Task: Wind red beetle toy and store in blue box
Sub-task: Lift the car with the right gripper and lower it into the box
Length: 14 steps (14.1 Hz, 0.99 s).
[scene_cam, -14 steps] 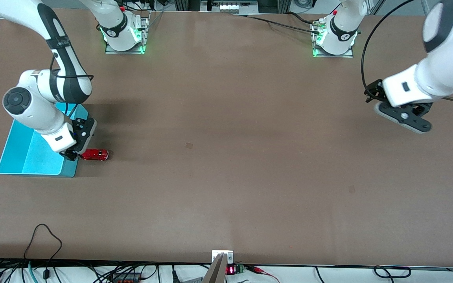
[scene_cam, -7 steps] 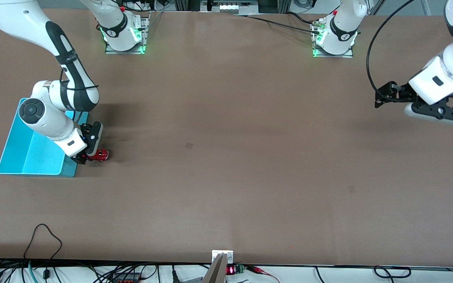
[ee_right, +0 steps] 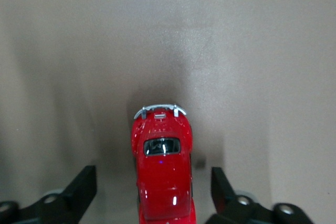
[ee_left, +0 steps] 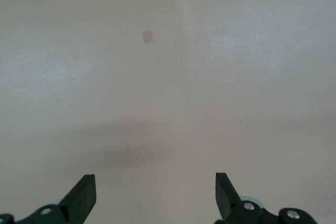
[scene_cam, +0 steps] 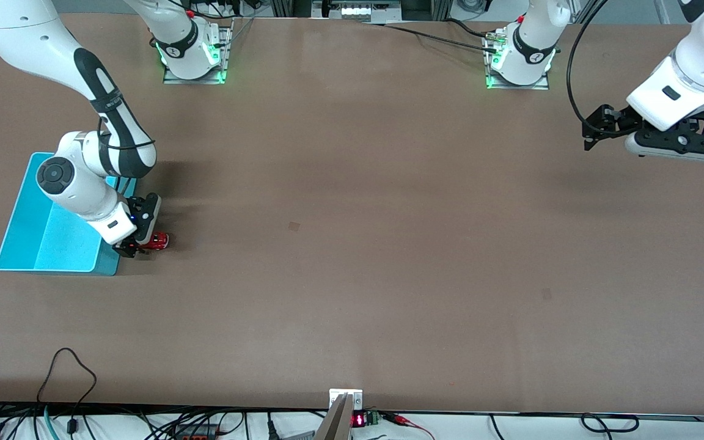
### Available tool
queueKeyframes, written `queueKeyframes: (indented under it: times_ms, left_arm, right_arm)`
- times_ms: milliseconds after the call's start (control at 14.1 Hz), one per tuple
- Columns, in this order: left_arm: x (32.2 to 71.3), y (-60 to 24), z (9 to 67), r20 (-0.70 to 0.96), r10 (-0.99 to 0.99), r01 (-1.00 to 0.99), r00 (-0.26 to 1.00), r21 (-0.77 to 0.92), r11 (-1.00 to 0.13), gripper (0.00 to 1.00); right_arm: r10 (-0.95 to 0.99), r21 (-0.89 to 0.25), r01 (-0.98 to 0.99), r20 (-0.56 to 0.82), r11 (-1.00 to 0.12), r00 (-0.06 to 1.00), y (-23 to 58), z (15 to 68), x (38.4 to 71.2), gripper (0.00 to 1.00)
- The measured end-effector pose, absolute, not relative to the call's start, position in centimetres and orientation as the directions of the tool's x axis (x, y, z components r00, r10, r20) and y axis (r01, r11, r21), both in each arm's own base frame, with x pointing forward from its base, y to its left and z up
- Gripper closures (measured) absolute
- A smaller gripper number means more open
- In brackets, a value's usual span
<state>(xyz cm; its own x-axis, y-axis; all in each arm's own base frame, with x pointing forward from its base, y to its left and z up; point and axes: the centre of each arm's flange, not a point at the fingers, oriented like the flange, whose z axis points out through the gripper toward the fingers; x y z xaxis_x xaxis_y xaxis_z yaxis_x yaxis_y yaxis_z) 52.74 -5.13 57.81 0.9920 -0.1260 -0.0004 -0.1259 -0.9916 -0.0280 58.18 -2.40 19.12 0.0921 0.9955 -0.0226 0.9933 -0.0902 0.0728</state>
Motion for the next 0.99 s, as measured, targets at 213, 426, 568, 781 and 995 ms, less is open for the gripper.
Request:
queueKeyframes:
  times_ms: [213,426,568,781,995]
  left_arm:
    - [53.8,-4.6,57.4,0.006,-0.114,-0.114,0.993,-0.02,-0.993,0.0]
    - [54.3,-4.7,57.4,0.008,-0.115,-0.115,0.993,-0.019,-0.993,0.0]
    - [54.3,-4.7,57.5,0.01,-0.116,-0.115,0.993,-0.019,-0.993,0.0]
    - [54.3,-4.8,57.5,0.01,-0.118,-0.118,0.993,-0.019,-0.993,0.0]
    - [54.2,-5.4,57.6,0.011,-0.127,-0.127,0.992,-0.019,-0.992,0.0]
  right_arm:
    - [0.996,0.076,0.993,-0.022,-0.09,0.092,-2.4,19.1,58.2,0.42]
    - [0.993,0.091,0.989,-0.017,-0.115,0.117,-2.2,19.6,58.5,0.56]
    - [0.981,0.106,0.975,-0.004,-0.193,0.195,-1.1,20.9,58.8,0.56]
    - [0.932,0.083,0.929,0.0,-0.361,0.362,2.0,25.2,58.8,0.56]
    - [0.852,0.088,0.848,0.011,-0.522,0.523,3.5,29.5,58.6,0.56]
